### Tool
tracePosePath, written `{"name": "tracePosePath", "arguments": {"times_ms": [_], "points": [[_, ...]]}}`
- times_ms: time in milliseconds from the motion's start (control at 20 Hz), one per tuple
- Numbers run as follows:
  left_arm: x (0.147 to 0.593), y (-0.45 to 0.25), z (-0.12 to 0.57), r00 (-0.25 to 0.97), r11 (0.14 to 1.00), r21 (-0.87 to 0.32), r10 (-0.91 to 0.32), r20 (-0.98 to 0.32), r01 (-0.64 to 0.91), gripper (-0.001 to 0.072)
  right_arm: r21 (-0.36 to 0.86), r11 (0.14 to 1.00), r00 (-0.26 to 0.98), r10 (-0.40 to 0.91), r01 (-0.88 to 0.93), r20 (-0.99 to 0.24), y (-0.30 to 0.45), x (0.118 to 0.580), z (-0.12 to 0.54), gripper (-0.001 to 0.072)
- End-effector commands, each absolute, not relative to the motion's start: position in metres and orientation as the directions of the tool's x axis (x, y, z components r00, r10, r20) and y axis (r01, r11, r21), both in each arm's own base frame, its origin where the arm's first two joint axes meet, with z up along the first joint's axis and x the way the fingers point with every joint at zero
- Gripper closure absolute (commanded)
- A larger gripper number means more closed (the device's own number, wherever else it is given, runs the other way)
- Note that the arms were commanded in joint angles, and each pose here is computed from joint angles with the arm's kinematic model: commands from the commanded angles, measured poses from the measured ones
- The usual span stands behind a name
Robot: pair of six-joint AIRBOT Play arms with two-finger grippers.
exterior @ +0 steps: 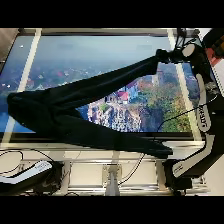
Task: Fold the clothes and pants, and hang the long-sleeved shirts on hangers.
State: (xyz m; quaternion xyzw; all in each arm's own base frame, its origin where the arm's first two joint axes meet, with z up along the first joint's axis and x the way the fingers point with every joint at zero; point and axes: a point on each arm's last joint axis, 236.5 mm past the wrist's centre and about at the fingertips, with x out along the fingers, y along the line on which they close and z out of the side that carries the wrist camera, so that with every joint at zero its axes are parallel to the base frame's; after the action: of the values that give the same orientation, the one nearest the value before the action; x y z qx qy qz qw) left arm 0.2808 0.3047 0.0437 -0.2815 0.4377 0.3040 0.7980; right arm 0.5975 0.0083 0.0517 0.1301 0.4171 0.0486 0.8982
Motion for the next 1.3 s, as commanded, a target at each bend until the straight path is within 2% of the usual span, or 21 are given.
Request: {"name": "tracePosePath", "arguments": {"times_ms": [0, 100, 200, 550, 700, 800, 900, 1000, 1050, 1100, 1250], "points": [[0.318, 0.267, 0.026, 0.539, 0.667, -0.390, 0.022, -0.842, -0.635, 0.0088, 0.233, 0.964, 0.586, 0.115, 0.129, -0.802, -0.057, 0.573, 0.041, 0.0684], [0.328, 0.248, 0.006, 0.529, 0.689, -0.434, -0.086, -0.844, -0.581, 0.0089, 0.237, 0.960, 0.580, 0.110, 0.149, -0.807, -0.068, 0.570, 0.040, 0.0684], [0.336, 0.238, -0.016, 0.501, 0.709, -0.440, -0.140, -0.854, -0.551, 0.0088, 0.242, 0.959, 0.579, 0.115, 0.147, -0.807, -0.066, 0.570, 0.040, 0.0684], [0.342, 0.235, -0.081, 0.435, 0.727, -0.446, -0.223, -0.872, -0.523, 0.0093, 0.275, 0.953, 0.587, 0.153, 0.125, -0.795, -0.048, 0.574, 0.043, 0.0683], [0.366, 0.222, -0.085, 0.526, 0.702, -0.556, -0.298, -0.796, -0.444, 0.0173, 0.285, 0.950, 0.589, 0.161, 0.124, -0.792, -0.046, 0.574, 0.044, 0.0684], [0.381, 0.220, -0.088, 0.574, 0.680, -0.600, -0.313, -0.757, -0.421, 0.0174, 0.302, 0.946, 0.591, 0.175, 0.123, -0.787, -0.043, 0.575, 0.045, 0.0683], [0.384, 0.215, -0.098, 0.572, 0.667, -0.616, -0.334, -0.750, -0.418, 0.0175, 0.307, 0.944, 0.593, 0.179, 0.122, -0.785, -0.042, 0.575, 0.045, 0.0684], [0.385, 0.209, -0.107, 0.558, 0.670, -0.619, -0.351, -0.752, -0.411, 0.0348, 0.307, 0.944, 0.593, 0.179, 0.122, -0.785, -0.042, 0.575, 0.045, 0.0683], [0.387, 0.208, -0.108, 0.558, 0.673, -0.615, -0.348, -0.753, -0.411, 0.0476, 0.307, 0.944, 0.593, 0.179, 0.122, -0.785, -0.042, 0.575, 0.045, 0.0683], [0.392, 0.210, -0.106, 0.571, 0.673, -0.616, -0.337, -0.749, -0.410, 0.0643, 0.306, 0.944, 0.594, 0.177, 0.122, -0.785, -0.042, 0.575, 0.045, 0.0683], [0.416, 0.220, -0.071, 0.683, 0.641, -0.677, -0.313, -0.660, -0.361, 0.0661, 0.289, 0.949, 0.643, 0.145, 0.125, -0.752, -0.050, 0.587, 0.054, 0.0684]]}}
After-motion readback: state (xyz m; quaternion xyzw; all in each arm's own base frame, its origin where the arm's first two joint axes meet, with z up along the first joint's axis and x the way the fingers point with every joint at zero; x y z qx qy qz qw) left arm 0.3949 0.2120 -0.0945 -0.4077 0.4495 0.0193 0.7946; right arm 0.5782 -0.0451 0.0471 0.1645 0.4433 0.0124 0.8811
